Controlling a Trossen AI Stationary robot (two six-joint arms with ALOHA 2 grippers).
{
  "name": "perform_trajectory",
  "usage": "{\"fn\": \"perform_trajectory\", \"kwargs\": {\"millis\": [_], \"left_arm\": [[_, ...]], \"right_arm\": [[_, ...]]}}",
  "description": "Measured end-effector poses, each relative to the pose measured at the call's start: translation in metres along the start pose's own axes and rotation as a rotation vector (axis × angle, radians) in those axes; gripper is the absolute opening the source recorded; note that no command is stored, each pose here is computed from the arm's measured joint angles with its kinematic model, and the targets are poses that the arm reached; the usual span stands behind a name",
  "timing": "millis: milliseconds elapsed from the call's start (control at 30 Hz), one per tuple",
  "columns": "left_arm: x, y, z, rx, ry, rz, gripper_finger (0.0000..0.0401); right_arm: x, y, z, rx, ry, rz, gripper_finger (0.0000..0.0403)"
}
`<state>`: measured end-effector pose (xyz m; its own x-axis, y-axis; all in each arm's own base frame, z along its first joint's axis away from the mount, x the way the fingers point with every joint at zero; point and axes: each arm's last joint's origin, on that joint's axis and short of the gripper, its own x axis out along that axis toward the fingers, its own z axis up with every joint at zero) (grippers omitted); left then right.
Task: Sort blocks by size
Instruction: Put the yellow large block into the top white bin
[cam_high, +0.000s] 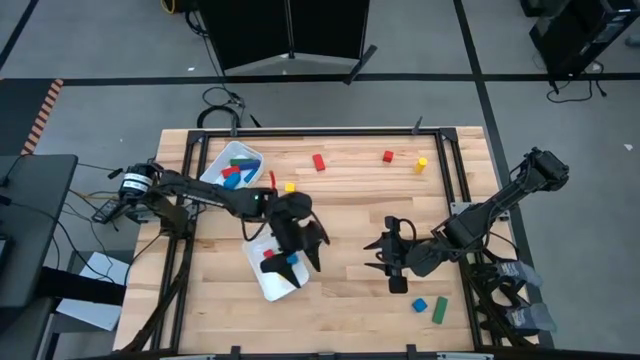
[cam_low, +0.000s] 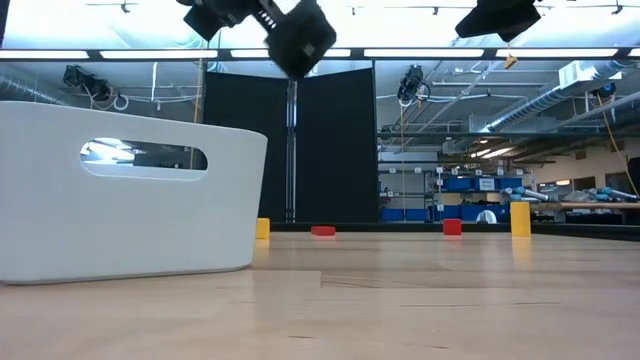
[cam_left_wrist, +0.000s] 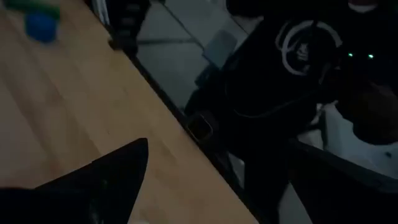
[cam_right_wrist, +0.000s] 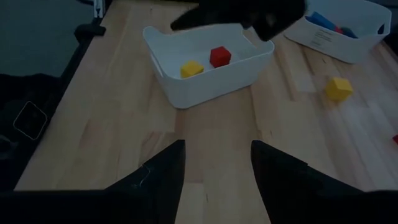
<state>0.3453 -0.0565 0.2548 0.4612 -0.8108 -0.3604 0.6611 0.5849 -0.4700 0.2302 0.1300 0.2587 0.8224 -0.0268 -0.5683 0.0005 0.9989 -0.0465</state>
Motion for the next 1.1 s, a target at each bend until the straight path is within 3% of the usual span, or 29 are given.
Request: {"fn": "perform_trajectory", "kwargs": {"millis": [267,633,733,833,967,1100], "left_arm": [[-0.005,0.002,0.020,0.071,-0.164,0.032,0.0378],[-0.006,0.004,0.023,0.069,-0.199,0.128,0.0379],[-0.004,0.002,0.023,0.068,-0.196,0.117,0.0379],[-0.003,-0.001,0.022,0.034,-0.179,0.035,0.0379],[-0.004,0.000,0.023,-0.051,-0.188,0.039,0.0379],[-0.003,-0.002,0.025,-0.050,-0.210,0.037,0.0379]], "right_arm": [[-0.001,0.001,-0.001,-0.006,0.000,0.005,0.0197],[-0.001,0.002,-0.001,-0.008,0.000,0.008,0.0197],[-0.001,0.002,-0.001,-0.008,0.000,0.008,0.0198],[-0.001,0.002,-0.001,-0.008,0.000,0.008,0.0197],[-0.001,0.002,-0.001,-0.008,0.000,0.008,0.0195],[-0.001,0.002,-0.001,-0.013,-0.003,-0.002,0.0195]]}}
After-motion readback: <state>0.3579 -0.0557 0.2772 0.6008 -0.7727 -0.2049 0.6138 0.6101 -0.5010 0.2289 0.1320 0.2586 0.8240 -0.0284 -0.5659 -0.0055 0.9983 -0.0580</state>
